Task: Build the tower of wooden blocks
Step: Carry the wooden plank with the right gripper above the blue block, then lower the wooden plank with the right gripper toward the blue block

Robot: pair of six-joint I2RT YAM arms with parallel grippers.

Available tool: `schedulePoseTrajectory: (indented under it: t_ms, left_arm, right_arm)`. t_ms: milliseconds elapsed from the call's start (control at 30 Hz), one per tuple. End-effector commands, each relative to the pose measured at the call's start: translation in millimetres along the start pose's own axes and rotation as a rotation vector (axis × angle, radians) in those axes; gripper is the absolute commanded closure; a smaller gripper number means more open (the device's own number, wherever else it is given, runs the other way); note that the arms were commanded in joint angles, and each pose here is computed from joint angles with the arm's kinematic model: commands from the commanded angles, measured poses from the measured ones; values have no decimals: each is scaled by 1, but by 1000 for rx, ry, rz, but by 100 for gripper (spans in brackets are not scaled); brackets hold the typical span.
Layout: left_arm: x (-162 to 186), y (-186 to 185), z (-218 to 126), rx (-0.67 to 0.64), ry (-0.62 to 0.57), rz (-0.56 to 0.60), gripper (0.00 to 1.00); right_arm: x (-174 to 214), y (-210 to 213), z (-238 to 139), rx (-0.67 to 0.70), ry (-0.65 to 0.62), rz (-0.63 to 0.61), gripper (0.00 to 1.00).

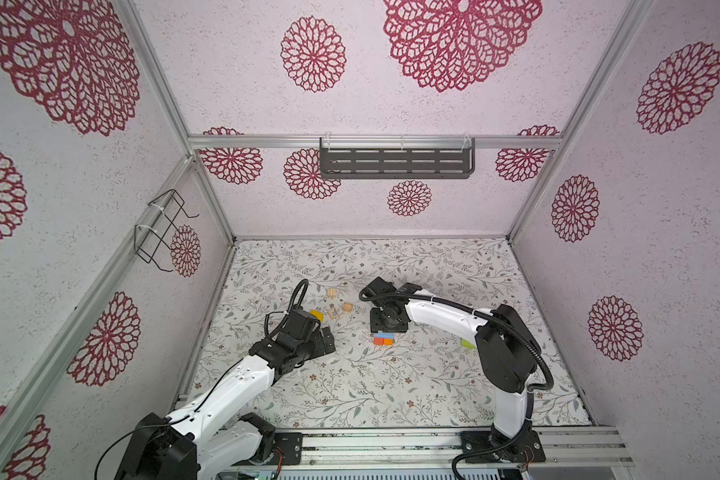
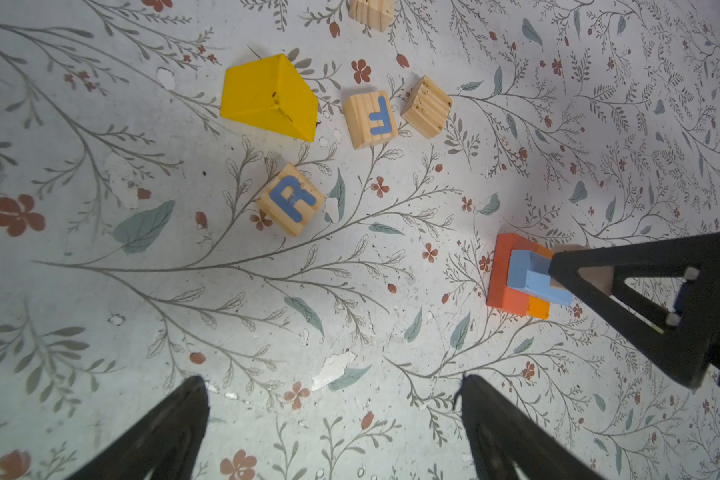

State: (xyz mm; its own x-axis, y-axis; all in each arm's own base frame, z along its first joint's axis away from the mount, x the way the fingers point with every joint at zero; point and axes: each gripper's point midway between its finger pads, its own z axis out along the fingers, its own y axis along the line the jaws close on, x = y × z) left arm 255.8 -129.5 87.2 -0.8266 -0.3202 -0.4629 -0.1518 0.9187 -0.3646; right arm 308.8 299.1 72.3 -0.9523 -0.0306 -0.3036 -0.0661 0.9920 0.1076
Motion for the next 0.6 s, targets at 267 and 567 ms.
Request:
schedulePoseTrajectory:
  t_ms: [267, 567]
  left_arm:
    - [1, -1, 2, 8, -12, 8, 3]
    - [3, 1, 2, 6, -12, 5, 3]
  right_arm:
    - [-3, 1, -4, 20, -22, 15, 45]
    - [0, -1, 0, 27, -19, 24, 44]
